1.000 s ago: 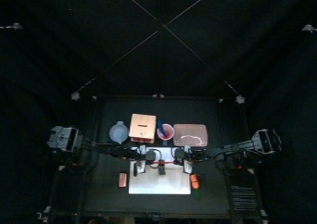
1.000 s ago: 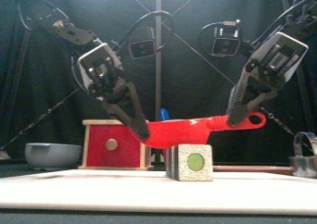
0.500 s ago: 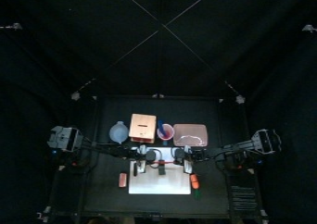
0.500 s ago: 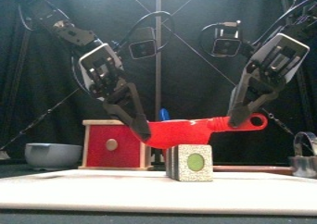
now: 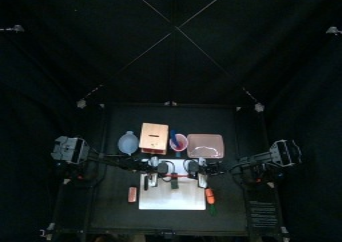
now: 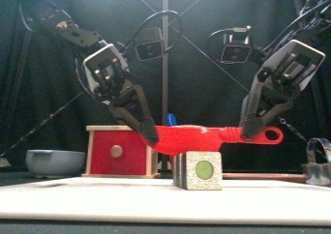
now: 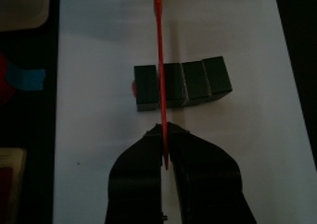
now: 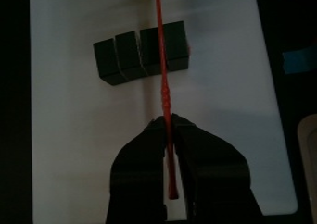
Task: Place sushi on board then cut the sushi with the knife then place the pieces on the plate
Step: Cut the sushi into 4 pieces
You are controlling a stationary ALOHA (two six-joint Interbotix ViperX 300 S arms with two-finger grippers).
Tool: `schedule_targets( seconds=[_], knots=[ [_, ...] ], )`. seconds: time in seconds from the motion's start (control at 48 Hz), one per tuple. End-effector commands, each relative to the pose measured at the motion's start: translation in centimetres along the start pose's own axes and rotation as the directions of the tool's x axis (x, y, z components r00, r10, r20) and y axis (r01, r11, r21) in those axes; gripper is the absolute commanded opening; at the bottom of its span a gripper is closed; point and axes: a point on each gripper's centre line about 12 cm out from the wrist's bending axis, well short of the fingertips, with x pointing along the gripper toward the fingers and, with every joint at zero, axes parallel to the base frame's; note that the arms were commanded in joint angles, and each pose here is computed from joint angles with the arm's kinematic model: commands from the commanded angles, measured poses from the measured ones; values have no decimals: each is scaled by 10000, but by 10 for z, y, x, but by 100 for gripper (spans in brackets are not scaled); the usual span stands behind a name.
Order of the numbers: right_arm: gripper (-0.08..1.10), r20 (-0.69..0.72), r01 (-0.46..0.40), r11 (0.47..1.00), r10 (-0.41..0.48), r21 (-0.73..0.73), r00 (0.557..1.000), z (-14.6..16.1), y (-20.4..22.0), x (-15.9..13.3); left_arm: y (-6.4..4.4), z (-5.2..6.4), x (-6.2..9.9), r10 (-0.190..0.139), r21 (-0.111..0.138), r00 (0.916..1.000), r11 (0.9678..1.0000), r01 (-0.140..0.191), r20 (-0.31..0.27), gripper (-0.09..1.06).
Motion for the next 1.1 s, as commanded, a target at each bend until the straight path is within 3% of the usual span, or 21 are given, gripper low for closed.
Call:
schedule_targets(
  seconds=[0.021,0.292,0.583,1.104],
  knots=[
    [39,237,13,9999,-10,-100,9997,10,0,0,1,9,0,28,-1,9997,10000,-28,231,40],
    [39,260,126,9996,-120,-243,9996,21,-2,-10,2,10,0,42,96,9996,9999,-44,278,39],
    [39,438,161,9996,-151,-235,9989,27,-4,-16,4,14,-2,96,373,9992,9992,-110,386,37],
    [39,298,157,9998,-153,-108,9994,25,-4,-12,3,13,-1,65,437,9994,9990,-80,338,34]
  ],
)
